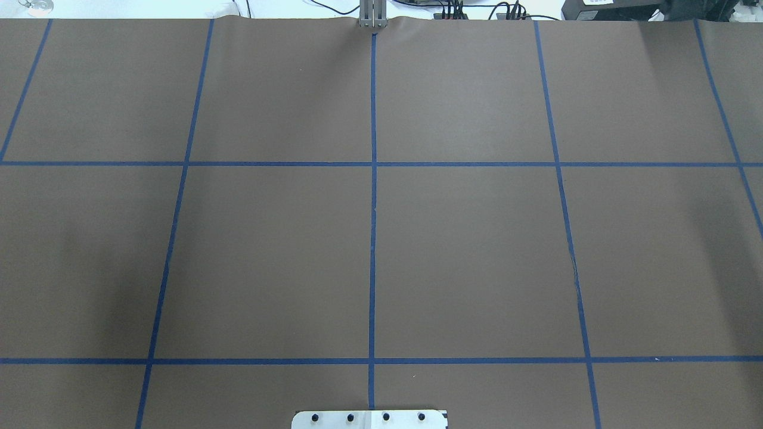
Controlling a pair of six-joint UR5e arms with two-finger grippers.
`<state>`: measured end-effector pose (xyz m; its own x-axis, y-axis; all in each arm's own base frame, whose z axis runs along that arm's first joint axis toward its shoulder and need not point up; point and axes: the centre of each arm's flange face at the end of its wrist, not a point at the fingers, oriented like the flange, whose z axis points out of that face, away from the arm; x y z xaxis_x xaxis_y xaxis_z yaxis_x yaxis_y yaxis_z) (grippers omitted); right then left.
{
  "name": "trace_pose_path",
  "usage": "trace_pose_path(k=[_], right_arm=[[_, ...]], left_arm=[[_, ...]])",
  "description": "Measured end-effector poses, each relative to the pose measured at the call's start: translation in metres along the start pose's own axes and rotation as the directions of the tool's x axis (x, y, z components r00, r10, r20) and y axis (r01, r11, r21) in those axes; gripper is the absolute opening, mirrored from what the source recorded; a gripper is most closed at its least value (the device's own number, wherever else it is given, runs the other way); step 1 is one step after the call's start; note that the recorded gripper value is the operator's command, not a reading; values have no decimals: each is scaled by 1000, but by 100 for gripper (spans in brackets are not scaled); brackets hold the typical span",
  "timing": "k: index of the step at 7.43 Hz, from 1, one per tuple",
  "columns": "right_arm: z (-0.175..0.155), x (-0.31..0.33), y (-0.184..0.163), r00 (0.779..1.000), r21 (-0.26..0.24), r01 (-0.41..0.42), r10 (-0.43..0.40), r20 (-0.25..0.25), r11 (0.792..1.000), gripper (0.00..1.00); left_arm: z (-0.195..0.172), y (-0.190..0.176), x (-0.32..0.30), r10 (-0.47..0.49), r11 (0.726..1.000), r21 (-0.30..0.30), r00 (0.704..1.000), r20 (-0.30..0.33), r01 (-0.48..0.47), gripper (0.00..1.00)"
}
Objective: Place and press bell with both arms
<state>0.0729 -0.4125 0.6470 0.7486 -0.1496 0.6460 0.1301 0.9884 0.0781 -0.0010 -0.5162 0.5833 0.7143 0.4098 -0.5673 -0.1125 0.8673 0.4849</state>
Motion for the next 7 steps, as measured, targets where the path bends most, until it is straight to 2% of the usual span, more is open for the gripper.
trace_pose_path(k=[2,4,7], right_arm=[[1,0,2,1000,-1,0,0,9,1000,100],[1,-1,2,1000,0,1,-1,11,1000,100],[1,-1,2,1000,1,2,-2,13,1000,100]], left_arm=[[40,-2,31,-85,994,-57,995,52,88,100],[71,17,50,-183,975,-111,980,80,191,100],[82,105,33,-244,945,-197,963,115,262,100]])
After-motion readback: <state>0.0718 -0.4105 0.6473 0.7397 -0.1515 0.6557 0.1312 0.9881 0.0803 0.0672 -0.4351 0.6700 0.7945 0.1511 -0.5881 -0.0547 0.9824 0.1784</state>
